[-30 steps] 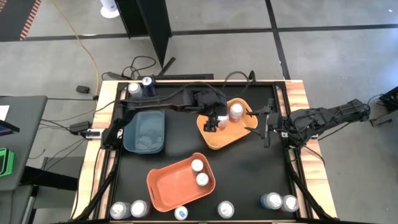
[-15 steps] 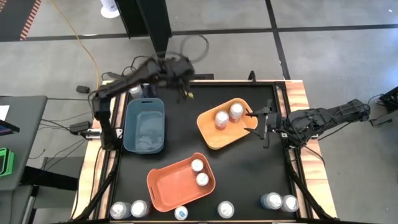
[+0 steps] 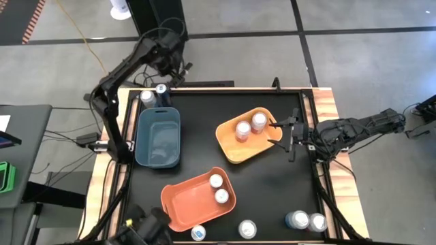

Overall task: Sort soda cans
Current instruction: Put the blue soda can into the orange bin

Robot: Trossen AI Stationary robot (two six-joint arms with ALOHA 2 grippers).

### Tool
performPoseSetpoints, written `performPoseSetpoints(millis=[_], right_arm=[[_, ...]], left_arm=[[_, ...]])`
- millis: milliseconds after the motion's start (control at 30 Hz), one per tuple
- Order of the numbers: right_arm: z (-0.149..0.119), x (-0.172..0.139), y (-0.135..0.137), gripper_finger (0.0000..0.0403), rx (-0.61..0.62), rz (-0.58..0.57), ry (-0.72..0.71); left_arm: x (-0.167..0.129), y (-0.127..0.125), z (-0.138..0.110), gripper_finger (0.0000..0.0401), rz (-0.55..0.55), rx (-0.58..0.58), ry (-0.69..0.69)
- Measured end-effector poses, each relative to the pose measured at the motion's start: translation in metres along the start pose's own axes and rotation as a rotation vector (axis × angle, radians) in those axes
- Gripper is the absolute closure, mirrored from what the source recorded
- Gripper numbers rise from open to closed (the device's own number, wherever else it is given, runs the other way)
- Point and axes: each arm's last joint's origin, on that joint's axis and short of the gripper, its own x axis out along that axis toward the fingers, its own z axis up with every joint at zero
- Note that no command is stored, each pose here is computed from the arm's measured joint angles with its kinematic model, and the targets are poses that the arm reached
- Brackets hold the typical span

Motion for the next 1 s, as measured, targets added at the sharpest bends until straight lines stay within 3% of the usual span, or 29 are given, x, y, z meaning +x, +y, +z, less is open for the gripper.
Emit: performPoseSetpoints(millis=[367, 1000], right_arm=[[0.000, 0.000, 0.000, 0.0121, 0.000, 0.000, 0.000], [0.000, 0.000, 0.000, 0.0121, 0.014, 0.000, 0.003]], left_arm=[[0.052, 0.024, -0.020, 0.0045, -0.049, 0.035, 0.172], [0.079, 0.045, -0.028, 0.0045, -0.069, -0.017, 0.168]])
